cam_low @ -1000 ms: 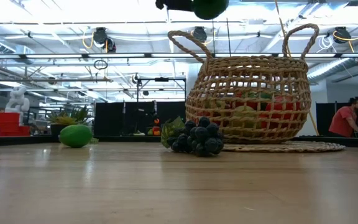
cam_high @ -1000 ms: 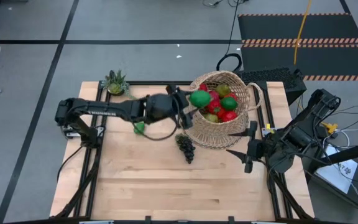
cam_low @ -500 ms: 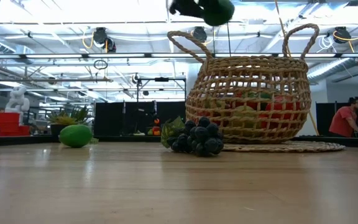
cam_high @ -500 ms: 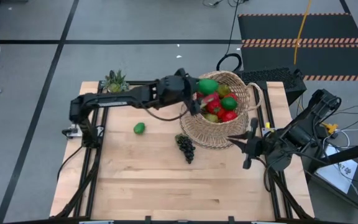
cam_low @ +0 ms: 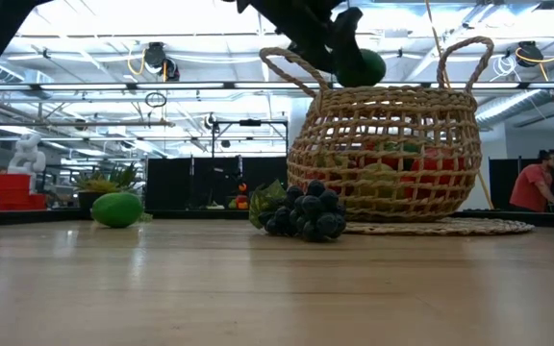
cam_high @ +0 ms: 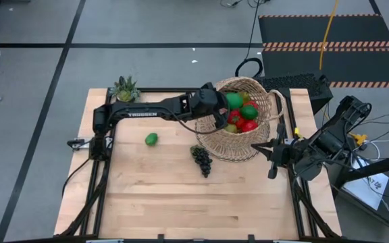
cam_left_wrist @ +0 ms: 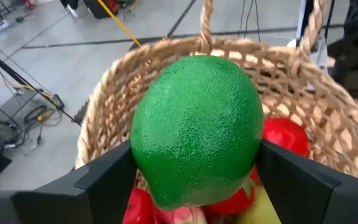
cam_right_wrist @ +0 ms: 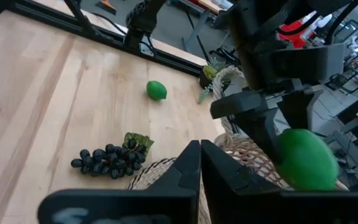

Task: Build produce basket
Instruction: Put the green lime into the brown basket

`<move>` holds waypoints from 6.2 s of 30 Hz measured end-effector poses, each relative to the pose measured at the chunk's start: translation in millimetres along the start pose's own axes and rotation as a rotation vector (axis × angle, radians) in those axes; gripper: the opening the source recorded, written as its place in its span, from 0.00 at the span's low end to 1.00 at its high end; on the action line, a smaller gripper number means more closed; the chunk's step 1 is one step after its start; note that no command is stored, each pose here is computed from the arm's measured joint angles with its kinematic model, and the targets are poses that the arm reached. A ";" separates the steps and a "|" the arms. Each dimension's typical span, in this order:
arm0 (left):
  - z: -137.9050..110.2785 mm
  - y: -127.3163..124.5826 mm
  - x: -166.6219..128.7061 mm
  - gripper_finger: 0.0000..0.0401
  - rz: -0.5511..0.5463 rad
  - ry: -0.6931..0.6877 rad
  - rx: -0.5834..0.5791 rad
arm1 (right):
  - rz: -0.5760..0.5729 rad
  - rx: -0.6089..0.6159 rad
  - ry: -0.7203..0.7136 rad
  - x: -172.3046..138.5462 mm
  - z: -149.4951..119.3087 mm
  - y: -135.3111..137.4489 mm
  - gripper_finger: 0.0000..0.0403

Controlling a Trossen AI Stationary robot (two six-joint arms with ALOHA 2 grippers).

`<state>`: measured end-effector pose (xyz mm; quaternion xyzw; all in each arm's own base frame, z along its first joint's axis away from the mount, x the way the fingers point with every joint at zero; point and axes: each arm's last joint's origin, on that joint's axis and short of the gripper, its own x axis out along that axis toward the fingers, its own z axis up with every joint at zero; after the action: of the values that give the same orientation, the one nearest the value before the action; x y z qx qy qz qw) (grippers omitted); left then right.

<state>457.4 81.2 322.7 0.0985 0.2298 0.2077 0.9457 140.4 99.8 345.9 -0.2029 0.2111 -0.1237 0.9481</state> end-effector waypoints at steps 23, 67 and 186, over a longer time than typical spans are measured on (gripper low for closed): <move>5.3 -9.1 -18.7 0.93 -0.037 0.033 0.019 | -0.001 0.009 0.021 0.1 -3.1 -0.1 0.01; -143.1 -50.3 -188.4 0.64 0.116 0.551 -0.203 | 0.028 -0.039 0.022 15.9 -25.6 22.1 0.01; -64.7 -130.3 -146.6 0.57 0.270 -0.502 0.772 | -0.061 0.577 -0.321 76.4 1.7 40.5 0.68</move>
<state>353.4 -93.6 287.1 0.5186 0.0399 0.1979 0.8308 214.4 111.8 302.8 0.0511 0.0092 -0.1731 0.9835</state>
